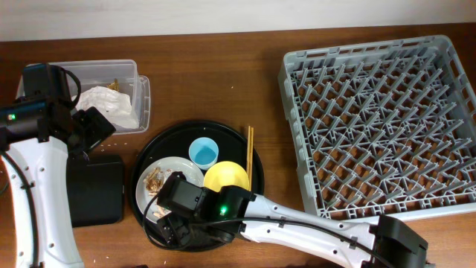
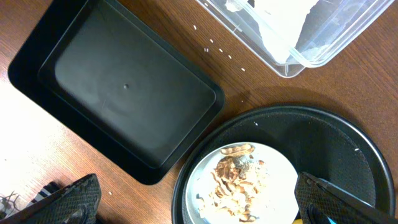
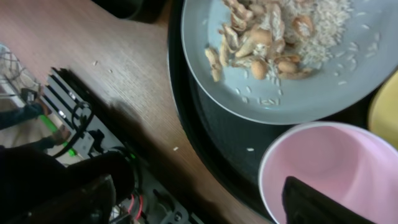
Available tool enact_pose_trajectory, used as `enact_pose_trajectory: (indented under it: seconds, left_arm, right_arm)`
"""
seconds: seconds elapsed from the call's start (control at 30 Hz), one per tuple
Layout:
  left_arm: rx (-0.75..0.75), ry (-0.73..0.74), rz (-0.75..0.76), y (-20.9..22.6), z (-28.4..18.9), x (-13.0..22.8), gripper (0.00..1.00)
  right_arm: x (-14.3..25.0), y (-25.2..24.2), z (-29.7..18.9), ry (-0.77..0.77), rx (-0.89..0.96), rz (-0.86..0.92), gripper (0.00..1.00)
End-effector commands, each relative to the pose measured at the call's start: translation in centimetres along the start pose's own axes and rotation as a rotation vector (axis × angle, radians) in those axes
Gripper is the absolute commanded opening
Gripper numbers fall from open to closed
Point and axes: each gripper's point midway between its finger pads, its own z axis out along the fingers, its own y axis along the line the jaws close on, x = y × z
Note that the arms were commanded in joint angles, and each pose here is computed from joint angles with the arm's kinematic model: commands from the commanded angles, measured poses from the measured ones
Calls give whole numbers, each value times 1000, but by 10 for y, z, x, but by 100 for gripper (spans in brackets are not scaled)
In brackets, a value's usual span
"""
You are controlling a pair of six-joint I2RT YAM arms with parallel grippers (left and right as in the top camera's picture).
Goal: Sort waste into correct bins and load items into the dishwasher rack
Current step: 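Move the right gripper left over the tray toward the food plate, then grasp the pink cup with the right gripper and lift it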
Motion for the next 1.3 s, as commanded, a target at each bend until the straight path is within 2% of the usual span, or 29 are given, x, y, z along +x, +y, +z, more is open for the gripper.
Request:
enact_pose_trajectory:
  seconds: [0.0,0.1,0.2,0.27,0.43,0.57,0.7,0.87,1.1,1.17,1.27]
  left_arm:
    - [-6,-12,-16,2,-2,-1,99]
    - [-6,-12,-15,2,-2,-1,99]
    - [-6,-12,-15,2,-2,-1,99]
    - [-6,-12,-15,2,-2,-1,99]
    - [-6,-12,-15,2,-2,-1,99]
    - [-6,-12,-16,2,-2,-1,99]
    - [-6,-12,-15,2,-2,-1,99]
    - [-6,-12,-15,2,-2,-1,99]
    - [-6,-12,-16,3,-2,-1,99]
    - [-6,-12,-15,2,-2,-1,99]
    - [-6,-12,-15,2,-2,-1,99]
  right_arm:
    - [3,-9,8,12,52,7,84]
    - [10,-20,25,48,97,67,84]
    - [13,-24,38,65,119,65,77]
    - [14,-31,44,54,160,58,67]
    - [13,-39,44,-5,260,16,56]
    - [13,-37,43,-47,311,-24,41]
    - [16,-35,42,-75,347,-33,39]
    - [16,-40,41,-84,372,-31,32]
    - [19,-48,50,-70,405,-34,30]
    - [23,-48,54,-53,401,-33,23]
    - [22,-47,54,-56,399,-27,21]
